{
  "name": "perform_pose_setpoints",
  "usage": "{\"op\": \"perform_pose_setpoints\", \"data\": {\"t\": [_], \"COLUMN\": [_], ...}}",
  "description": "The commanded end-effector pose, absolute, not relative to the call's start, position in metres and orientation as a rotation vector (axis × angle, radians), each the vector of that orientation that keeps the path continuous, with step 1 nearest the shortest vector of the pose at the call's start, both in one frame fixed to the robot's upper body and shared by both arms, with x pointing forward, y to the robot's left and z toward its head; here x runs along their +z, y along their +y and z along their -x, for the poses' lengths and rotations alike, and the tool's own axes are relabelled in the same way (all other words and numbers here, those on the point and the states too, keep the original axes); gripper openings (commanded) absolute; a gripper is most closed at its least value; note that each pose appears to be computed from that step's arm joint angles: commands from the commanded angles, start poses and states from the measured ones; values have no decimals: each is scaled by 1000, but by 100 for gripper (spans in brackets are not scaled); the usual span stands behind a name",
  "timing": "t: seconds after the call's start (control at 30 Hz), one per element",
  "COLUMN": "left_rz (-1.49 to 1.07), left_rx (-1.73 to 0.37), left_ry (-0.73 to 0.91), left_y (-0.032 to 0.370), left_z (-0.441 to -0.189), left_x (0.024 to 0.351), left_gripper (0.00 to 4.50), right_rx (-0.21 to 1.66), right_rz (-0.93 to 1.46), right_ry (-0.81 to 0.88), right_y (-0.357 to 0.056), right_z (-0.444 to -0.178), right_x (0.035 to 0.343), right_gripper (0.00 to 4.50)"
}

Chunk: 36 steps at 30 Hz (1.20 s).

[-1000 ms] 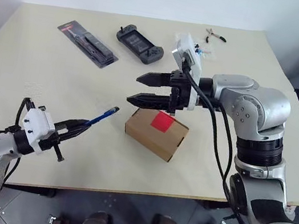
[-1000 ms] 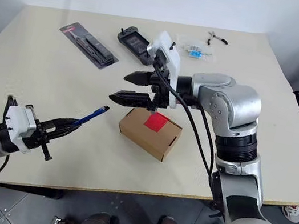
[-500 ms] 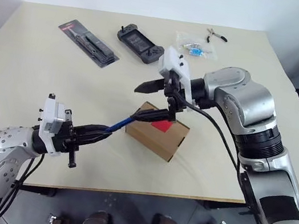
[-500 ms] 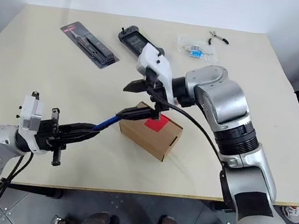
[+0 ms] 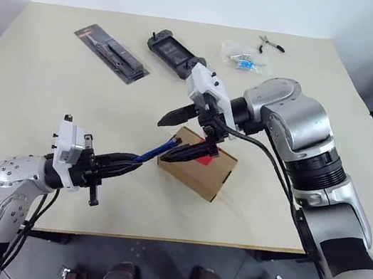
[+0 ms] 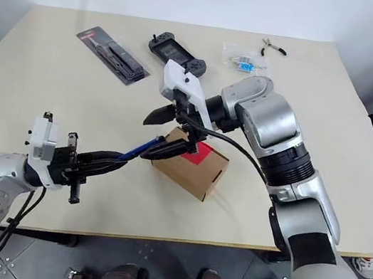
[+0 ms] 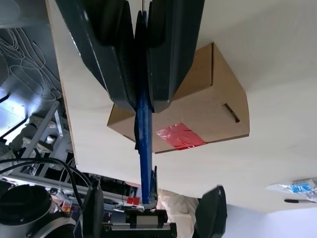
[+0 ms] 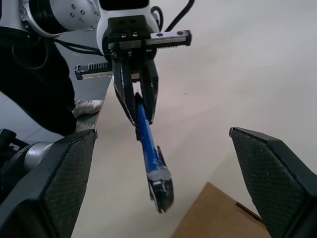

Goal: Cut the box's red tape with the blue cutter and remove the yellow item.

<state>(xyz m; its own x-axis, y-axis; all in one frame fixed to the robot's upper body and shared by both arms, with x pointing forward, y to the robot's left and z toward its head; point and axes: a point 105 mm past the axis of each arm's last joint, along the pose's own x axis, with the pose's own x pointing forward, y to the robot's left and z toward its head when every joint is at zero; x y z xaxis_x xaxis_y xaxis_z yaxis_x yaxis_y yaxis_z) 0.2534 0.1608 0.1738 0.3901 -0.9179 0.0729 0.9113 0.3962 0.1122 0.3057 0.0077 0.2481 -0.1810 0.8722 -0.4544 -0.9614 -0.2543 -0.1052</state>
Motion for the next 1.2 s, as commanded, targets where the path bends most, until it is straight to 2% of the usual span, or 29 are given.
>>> {"op": "perform_pose_setpoints", "data": {"t": [0.03, 0.3, 0.33, 0.4, 0.73, 0.77, 1.2], "left_rz": [-77, -78, -78, -79, -80, -81, -89], "left_rx": [-1171, -1169, -1166, -1164, -1149, -1147, -1128], "left_ry": [-165, -178, -180, -180, -187, -187, -180], "left_y": [156, 153, 153, 153, 155, 155, 157], "left_z": [-252, -254, -254, -254, -256, -257, -260], "left_x": [179, 180, 180, 180, 182, 182, 181], "left_gripper": [37, 37, 37, 37, 37, 37, 37], "right_rx": [1783, 1789, 1790, 1791, 1788, 1788, 1790], "right_rz": [531, 526, 536, 538, 563, 564, 554], "right_ry": [211, 220, 223, 225, 239, 239, 199], "right_y": [14, 24, 24, 23, 21, 20, 21], "right_z": [-301, -303, -303, -303, -305, -305, -305], "right_x": [254, 247, 245, 244, 238, 237, 241], "right_gripper": [446, 446, 429, 387, 45, 21, 16]}}
